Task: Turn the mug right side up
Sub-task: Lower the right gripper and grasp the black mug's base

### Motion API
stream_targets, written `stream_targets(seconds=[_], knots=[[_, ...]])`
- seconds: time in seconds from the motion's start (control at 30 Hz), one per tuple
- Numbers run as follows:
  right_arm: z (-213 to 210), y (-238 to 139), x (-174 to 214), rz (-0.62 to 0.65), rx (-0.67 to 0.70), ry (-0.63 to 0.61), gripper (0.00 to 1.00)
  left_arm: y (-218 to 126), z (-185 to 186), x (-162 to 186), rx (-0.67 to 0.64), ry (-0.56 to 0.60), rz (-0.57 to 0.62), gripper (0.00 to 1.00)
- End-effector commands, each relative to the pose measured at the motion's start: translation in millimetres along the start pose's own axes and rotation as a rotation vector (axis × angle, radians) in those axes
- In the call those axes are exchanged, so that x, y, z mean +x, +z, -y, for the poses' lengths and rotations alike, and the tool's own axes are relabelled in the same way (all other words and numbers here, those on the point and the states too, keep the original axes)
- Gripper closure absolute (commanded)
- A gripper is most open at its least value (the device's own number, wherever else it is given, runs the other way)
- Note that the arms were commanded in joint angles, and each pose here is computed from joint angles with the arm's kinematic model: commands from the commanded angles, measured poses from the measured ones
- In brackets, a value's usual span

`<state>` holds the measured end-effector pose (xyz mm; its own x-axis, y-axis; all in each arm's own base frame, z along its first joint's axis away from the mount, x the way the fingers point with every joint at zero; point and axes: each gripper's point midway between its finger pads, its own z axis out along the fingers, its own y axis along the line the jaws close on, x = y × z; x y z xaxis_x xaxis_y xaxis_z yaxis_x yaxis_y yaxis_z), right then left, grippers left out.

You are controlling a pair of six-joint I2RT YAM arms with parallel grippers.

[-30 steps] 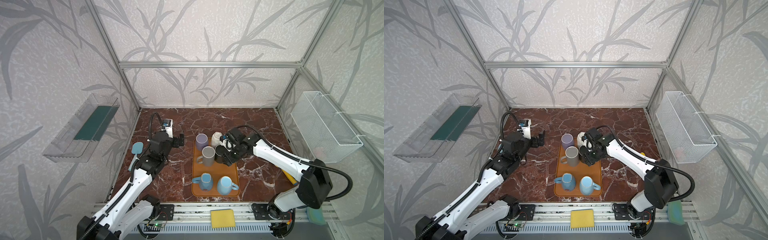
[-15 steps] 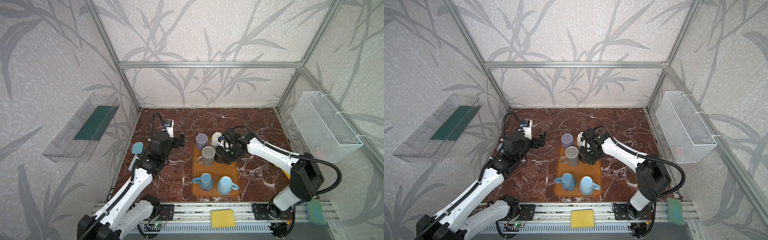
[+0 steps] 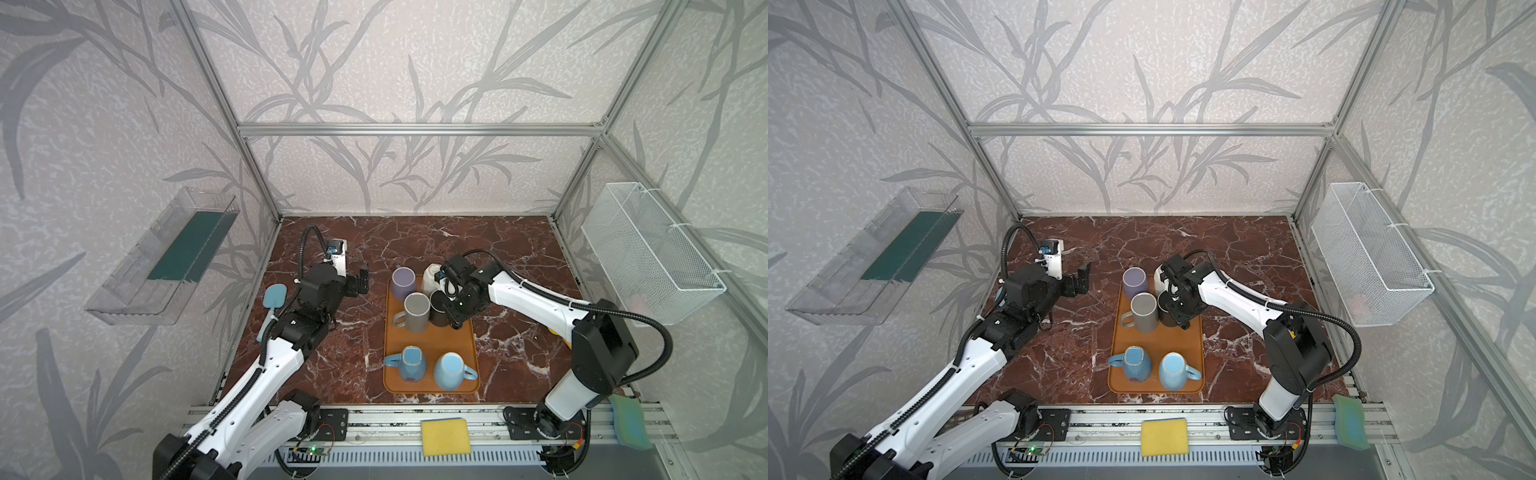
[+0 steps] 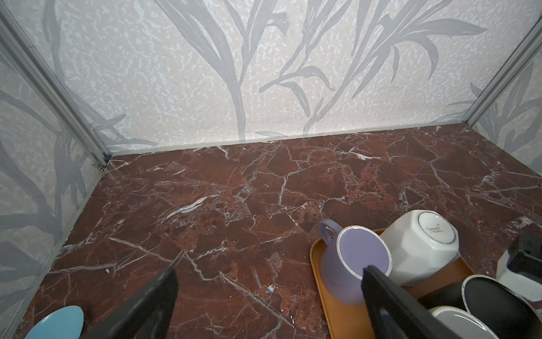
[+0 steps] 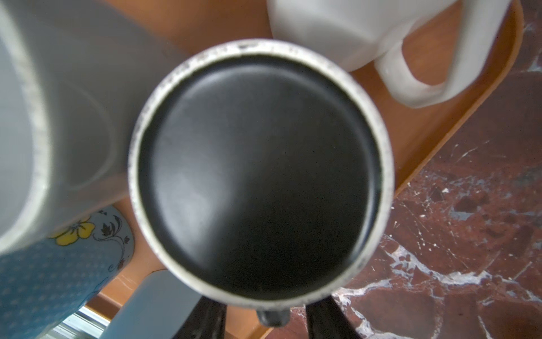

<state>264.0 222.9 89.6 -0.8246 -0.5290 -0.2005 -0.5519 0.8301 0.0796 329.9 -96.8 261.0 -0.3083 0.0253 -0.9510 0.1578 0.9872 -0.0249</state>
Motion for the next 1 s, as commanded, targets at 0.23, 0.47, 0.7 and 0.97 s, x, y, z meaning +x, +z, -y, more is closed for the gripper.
stream_targets(seconds=[0.23, 0.47, 0.7, 0.97], knots=[[1.6, -0.2, 1.4, -0.039, 0.019, -0.015, 0.60, -4.0, -1.8, 6.0, -0.006, 0.023, -0.015, 0.01], [1.5, 12.0, 4.9, -0.077, 0.015, -0.014, 0.63, -3.5, -2.8, 7.6, -0.011, 0.025, -0.018, 0.01], [2.8, 14.8, 6.1, -0.088, 0.021, -0.015, 0.74, -3.4, -3.2, 8.1, -0.014, 0.029, -0.020, 0.01], [3.5, 9.0, 3.7, -0.065, 0.029, -0.025, 0.91, -3.0, -3.6, 8.5, -0.017, 0.024, -0.017, 0.01]])
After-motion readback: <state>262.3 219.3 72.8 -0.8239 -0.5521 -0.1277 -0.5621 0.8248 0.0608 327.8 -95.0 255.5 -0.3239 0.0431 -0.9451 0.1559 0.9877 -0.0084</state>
